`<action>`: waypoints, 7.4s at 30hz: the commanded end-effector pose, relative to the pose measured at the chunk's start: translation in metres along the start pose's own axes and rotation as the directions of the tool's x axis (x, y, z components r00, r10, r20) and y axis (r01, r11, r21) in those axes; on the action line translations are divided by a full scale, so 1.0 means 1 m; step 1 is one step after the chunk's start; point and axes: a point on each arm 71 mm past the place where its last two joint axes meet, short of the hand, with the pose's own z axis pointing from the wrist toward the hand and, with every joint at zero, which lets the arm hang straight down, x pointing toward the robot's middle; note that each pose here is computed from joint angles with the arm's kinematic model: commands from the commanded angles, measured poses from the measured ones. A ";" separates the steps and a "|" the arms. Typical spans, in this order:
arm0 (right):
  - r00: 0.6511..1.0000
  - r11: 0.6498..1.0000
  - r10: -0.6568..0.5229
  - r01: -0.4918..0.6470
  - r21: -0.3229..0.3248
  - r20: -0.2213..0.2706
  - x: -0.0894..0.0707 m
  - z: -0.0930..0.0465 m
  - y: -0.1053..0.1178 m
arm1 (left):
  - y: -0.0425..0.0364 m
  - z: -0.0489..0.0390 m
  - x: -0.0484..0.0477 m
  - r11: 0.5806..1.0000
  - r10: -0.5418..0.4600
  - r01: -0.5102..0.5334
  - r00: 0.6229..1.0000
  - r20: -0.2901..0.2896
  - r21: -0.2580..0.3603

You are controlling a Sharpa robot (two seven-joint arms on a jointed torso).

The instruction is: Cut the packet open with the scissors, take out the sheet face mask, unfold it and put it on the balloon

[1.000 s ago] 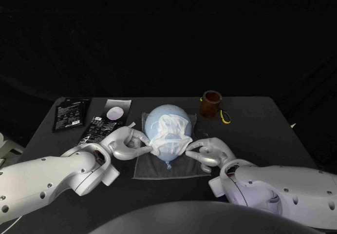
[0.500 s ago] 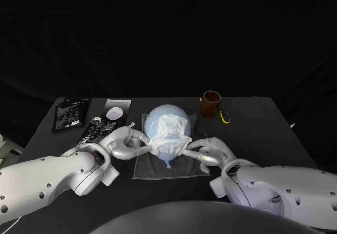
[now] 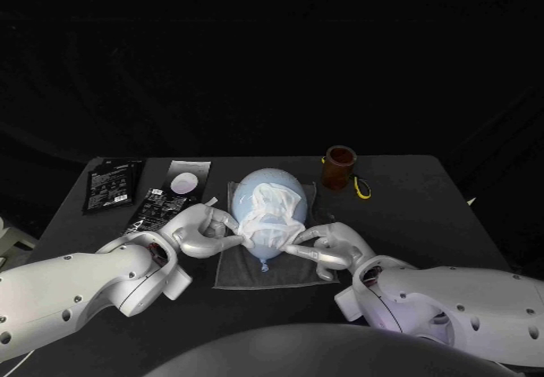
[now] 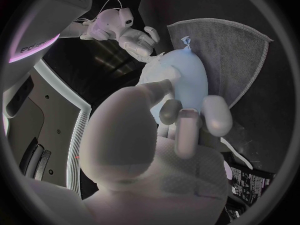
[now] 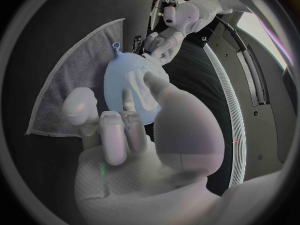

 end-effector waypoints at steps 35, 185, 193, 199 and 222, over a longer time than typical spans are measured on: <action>0.990 0.998 0.039 -0.031 -0.060 0.139 0.002 0.015 0.010 | -0.0021 -0.0001 0.0039 1.000 -0.010 0.011 0.999 -0.031 0.012; 0.982 0.984 -0.026 0.058 -0.171 0.189 -0.027 0.012 0.032 | 0.0045 -0.0026 -0.0097 0.986 -0.154 0.152 0.988 -0.023 -0.070; 0.980 0.980 -0.063 0.096 -0.174 0.188 -0.027 0.013 0.033 | 0.0044 -0.0026 -0.0098 0.986 -0.154 0.152 0.988 -0.021 -0.069; 0.978 0.976 -0.071 0.109 -0.189 0.197 -0.029 0.013 0.033 | 0.0045 -0.0029 -0.0104 0.986 -0.153 0.152 0.988 -0.019 -0.068; 0.982 0.975 -0.169 0.179 -0.131 0.082 -0.054 0.028 0.052 | 0.0048 -0.0023 -0.0164 0.987 -0.148 0.147 0.989 -0.006 -0.061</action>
